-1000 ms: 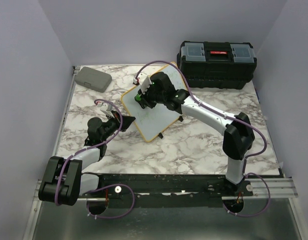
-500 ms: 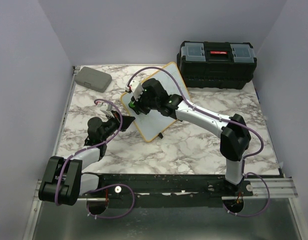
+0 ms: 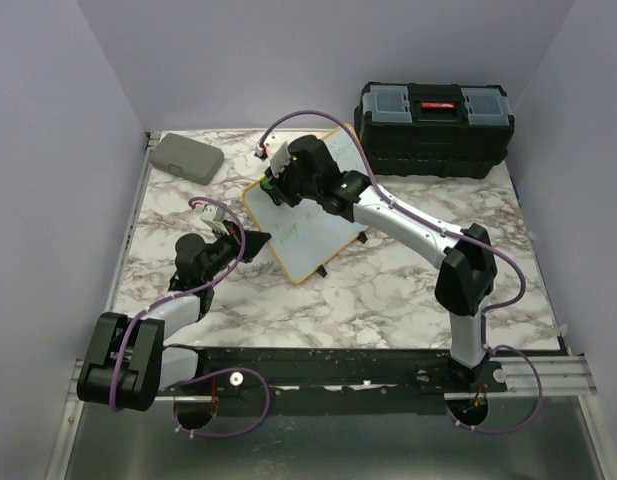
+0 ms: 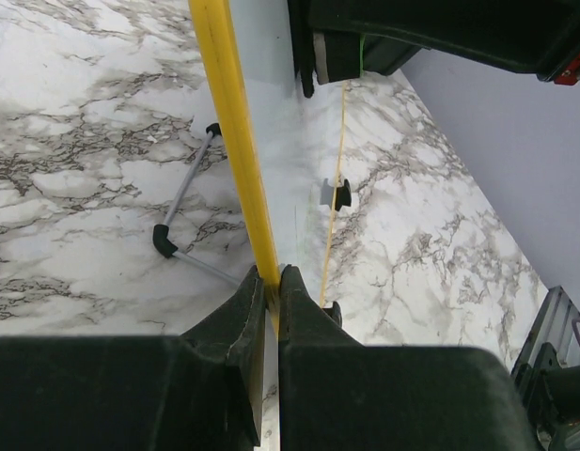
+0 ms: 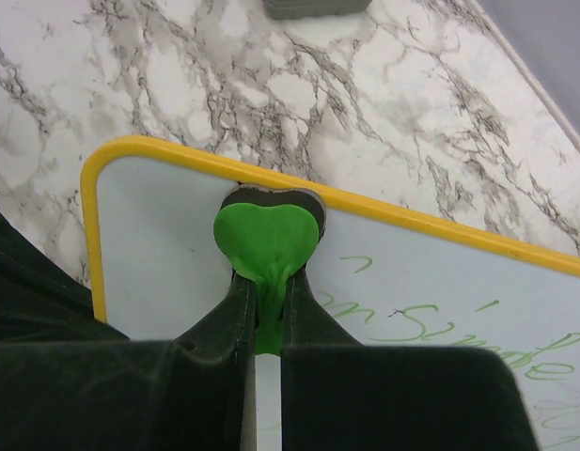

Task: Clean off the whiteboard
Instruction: Erase the whiteboard at the whiteboard stand.

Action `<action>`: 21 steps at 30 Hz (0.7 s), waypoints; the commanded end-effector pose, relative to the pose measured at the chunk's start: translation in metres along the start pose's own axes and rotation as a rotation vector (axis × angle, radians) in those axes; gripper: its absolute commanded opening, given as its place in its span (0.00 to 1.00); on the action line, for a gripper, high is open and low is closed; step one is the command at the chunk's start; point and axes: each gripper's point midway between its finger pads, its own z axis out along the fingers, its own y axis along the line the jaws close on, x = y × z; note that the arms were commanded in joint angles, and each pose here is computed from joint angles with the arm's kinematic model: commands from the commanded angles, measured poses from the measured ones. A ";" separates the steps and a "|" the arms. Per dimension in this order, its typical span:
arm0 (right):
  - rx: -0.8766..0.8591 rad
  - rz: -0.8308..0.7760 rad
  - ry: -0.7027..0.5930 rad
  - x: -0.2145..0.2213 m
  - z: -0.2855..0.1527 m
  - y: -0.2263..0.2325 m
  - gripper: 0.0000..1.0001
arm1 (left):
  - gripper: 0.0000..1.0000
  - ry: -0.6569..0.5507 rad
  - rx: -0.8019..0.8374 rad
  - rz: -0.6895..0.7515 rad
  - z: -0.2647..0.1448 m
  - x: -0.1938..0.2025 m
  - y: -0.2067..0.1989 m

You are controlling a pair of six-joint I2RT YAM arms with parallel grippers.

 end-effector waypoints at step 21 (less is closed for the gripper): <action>0.122 0.030 0.093 0.045 -0.003 -0.041 0.01 | 0.00 0.031 0.084 0.081 0.002 0.002 -0.016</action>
